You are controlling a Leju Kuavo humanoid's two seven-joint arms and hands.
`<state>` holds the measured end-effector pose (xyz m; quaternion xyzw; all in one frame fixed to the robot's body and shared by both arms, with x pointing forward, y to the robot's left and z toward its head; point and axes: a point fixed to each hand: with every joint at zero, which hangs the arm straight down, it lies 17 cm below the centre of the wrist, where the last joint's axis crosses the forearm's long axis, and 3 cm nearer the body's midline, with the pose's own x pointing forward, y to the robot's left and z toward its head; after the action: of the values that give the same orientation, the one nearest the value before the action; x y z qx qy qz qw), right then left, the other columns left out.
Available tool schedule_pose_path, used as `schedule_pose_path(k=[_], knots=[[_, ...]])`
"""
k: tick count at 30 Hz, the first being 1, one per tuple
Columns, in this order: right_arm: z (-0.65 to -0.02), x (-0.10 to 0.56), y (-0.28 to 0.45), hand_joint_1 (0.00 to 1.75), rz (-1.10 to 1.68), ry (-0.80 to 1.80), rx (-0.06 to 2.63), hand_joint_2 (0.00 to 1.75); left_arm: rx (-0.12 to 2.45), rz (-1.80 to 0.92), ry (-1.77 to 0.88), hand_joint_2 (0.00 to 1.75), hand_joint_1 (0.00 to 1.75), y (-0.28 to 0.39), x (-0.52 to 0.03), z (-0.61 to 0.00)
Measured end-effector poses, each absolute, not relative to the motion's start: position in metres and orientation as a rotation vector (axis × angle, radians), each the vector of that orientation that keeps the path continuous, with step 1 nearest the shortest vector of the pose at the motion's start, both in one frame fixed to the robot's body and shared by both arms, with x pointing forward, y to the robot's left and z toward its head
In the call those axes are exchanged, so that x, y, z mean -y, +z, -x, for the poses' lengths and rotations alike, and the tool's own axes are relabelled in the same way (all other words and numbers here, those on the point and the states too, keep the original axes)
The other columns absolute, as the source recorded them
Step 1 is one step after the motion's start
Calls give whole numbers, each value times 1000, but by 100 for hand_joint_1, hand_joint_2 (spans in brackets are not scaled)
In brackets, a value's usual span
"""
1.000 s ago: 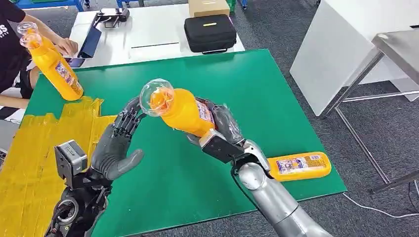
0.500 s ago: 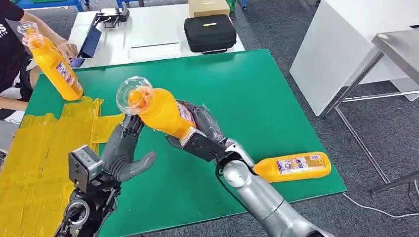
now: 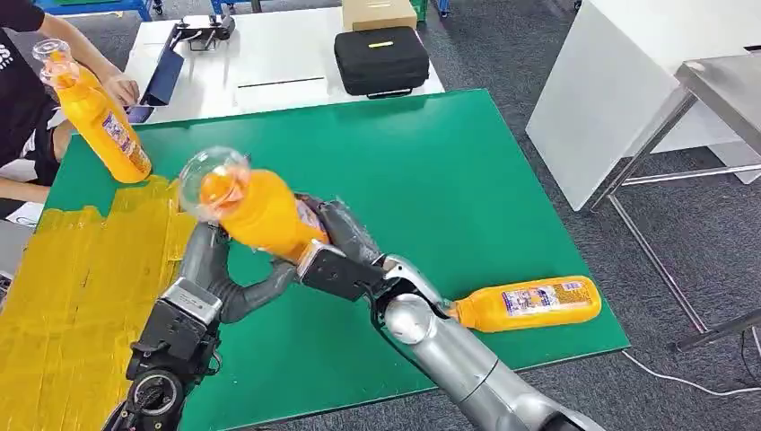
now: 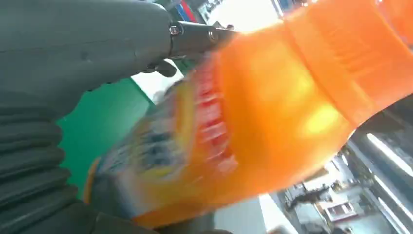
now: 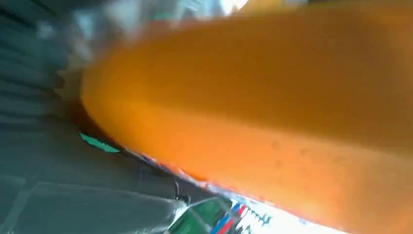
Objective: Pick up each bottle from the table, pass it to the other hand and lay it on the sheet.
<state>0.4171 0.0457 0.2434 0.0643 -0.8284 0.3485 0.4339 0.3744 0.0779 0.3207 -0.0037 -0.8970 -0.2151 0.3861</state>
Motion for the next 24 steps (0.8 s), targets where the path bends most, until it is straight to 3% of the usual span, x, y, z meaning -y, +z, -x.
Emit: schedule_pose_path(k=[6, 24], knots=[[-400, -67, 233, 175, -134, 1020, 2062, 175, 2273, -35, -513, 175, 0, 320, -88, -383], [-395, -73, 231, 175, -137, 1049, 2062, 175, 2271, -44, -503, 175, 0, 320, -91, -385]])
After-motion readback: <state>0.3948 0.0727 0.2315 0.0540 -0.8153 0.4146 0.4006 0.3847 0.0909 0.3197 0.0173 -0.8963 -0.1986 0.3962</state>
